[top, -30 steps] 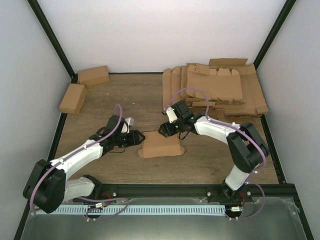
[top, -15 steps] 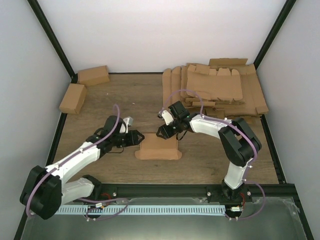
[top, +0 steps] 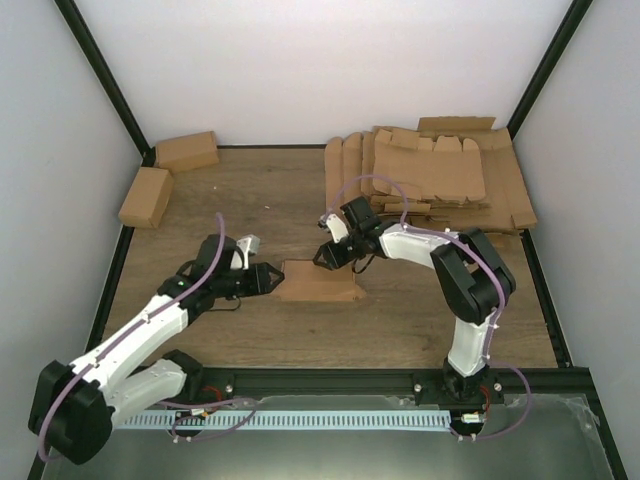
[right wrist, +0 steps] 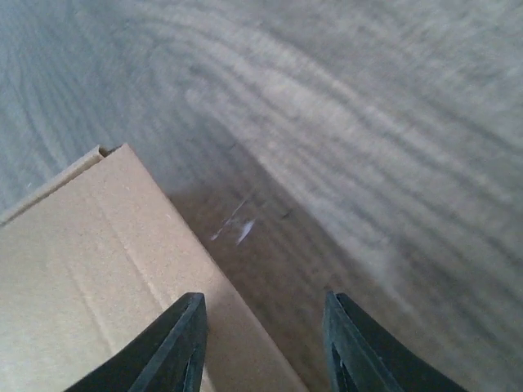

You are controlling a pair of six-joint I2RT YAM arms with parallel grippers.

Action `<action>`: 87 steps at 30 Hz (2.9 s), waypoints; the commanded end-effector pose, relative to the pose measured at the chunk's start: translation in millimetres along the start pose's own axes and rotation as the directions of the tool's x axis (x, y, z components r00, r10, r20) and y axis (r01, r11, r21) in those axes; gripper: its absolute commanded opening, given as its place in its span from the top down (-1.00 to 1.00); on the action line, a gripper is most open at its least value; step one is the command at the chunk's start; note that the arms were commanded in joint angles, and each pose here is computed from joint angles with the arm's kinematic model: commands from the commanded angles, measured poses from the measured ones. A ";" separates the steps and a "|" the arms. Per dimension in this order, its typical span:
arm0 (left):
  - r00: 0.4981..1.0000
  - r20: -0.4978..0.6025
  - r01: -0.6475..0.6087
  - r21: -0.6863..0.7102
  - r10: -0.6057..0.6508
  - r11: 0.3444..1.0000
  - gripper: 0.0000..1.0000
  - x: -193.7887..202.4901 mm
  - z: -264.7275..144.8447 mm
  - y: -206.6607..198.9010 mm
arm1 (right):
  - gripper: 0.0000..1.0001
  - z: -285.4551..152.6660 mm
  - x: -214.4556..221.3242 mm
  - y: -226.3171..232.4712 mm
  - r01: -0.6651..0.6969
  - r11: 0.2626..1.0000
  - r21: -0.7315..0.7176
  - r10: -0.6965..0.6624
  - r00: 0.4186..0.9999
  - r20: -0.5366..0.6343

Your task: Fold the paper box

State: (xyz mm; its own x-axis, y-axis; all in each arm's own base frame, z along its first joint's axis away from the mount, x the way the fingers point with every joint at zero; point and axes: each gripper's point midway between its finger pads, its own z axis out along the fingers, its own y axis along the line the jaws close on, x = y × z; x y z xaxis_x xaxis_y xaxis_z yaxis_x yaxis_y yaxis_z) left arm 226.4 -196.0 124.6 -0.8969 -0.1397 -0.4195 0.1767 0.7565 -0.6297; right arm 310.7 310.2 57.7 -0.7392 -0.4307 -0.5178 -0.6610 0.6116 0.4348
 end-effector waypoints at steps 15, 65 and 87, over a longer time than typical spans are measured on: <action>0.989 -0.073 0.148 0.304 -0.132 0.941 0.03 51.7 -28.9 -29.1 | 0.21 19.3 5.2 -21.6 -0.044 0.999 0.000 0.044 0.997 -0.063; 0.963 -0.214 0.219 0.268 -0.163 0.938 0.37 95.0 -7.2 -14.3 | 0.07 -35.0 55.5 48.2 -0.083 0.965 -0.248 0.083 0.996 -0.012; 0.969 -0.222 0.174 0.296 -0.110 0.939 0.46 81.9 -30.5 -42.6 | 0.42 -21.3 69.8 43.3 -0.114 0.954 -0.277 0.101 0.993 -0.062</action>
State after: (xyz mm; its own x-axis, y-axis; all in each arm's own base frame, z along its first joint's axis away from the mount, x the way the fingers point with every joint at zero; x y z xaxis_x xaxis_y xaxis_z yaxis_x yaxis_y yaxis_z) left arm 140.6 -218.5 128.0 -0.9747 -0.1146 -0.1921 0.1086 0.5086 -0.8541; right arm 225.8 292.6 58.2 -0.8133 -0.4076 -0.4153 -0.5758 0.4607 0.6755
